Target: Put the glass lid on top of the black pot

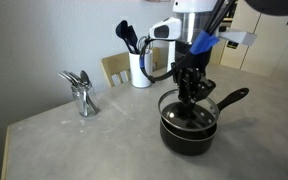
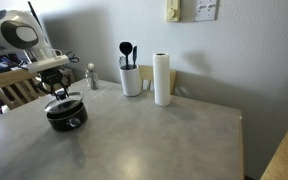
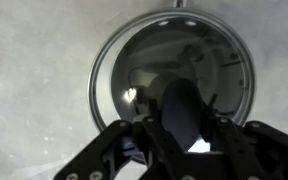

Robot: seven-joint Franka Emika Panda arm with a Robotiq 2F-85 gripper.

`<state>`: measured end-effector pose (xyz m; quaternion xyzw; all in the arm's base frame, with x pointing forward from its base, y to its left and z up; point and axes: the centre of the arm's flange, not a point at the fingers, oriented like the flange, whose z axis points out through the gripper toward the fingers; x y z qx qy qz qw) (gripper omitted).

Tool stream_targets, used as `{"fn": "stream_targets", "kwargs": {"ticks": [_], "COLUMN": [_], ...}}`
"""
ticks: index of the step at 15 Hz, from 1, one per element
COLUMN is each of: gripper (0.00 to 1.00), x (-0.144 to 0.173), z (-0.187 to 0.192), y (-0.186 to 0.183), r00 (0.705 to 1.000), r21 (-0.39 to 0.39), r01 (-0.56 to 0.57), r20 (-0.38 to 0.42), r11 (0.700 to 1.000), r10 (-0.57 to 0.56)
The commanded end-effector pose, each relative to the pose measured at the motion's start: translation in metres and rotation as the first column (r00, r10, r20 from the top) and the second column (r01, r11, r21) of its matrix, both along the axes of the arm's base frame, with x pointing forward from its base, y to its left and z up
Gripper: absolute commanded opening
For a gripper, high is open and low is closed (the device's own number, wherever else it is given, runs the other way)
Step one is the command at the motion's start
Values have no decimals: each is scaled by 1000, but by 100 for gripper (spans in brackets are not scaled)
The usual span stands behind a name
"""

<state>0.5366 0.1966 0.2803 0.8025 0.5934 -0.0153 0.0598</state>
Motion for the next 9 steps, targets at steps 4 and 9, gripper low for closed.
{"fn": "stream_targets", "kwargs": {"ticks": [4, 9], "gripper": [15, 15], "x": [-5, -28], "z": [-9, -9], "y": [24, 54], "r00": [992, 978], "r21": [37, 42], "r01": [129, 205], "r20": [9, 15], "r11": [991, 978], "r10": [-129, -206]}}
